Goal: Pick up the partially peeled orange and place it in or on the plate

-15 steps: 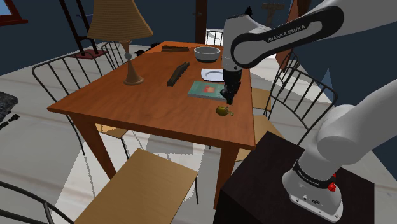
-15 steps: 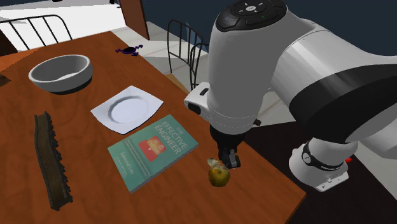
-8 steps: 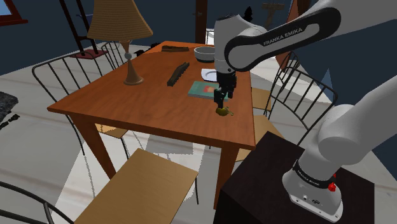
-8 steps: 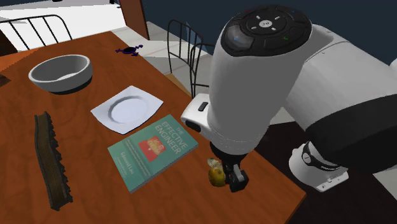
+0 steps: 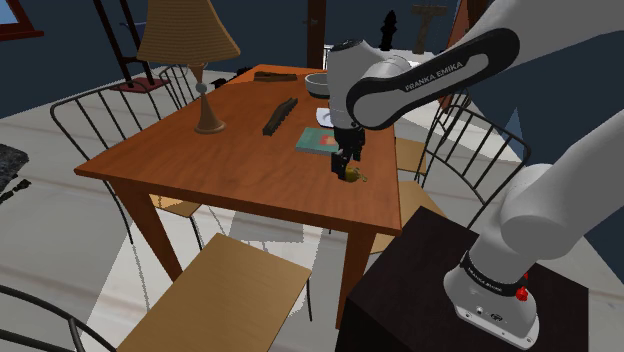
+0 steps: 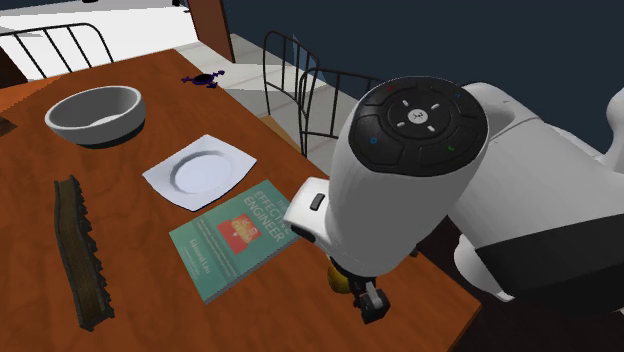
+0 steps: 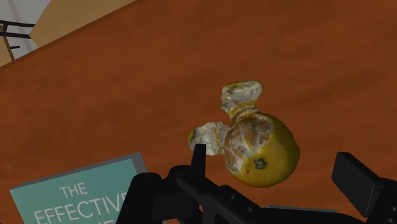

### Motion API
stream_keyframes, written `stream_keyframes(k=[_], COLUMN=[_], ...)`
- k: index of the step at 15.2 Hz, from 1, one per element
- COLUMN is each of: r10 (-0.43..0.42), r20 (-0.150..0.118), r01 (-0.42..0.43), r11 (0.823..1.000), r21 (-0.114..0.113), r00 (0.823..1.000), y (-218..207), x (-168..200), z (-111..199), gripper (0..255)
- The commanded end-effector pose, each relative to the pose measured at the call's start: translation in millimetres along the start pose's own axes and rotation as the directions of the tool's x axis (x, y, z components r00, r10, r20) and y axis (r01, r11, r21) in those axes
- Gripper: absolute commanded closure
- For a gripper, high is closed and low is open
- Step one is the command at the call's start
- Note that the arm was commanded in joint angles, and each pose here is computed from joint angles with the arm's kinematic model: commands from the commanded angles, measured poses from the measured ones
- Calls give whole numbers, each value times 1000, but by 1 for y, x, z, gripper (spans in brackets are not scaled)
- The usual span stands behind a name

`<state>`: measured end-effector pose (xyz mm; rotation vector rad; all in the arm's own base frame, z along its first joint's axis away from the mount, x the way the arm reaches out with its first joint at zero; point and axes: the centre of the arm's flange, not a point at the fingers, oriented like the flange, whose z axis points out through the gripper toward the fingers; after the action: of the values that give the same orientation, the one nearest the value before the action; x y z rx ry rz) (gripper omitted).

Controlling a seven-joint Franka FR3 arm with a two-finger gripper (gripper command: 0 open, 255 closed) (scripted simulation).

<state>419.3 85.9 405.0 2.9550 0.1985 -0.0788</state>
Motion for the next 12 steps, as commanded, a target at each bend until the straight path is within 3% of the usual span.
stream_keyframes(k=[1, 8, 9, 12], r10=[0, 0, 0, 0], r20=[-1, -1, -1, -1], r01=[0, 0, 0, 0], r11=[1000, 1000, 1000, 1000], r21=[0, 0, 0, 0], r00=[1000, 1000, 1000, 1000], y=[1, 1, 1, 1], x=[0, 0, 0, 0], z=[9, 9, 9, 9], gripper=[0, 0, 255, 255])
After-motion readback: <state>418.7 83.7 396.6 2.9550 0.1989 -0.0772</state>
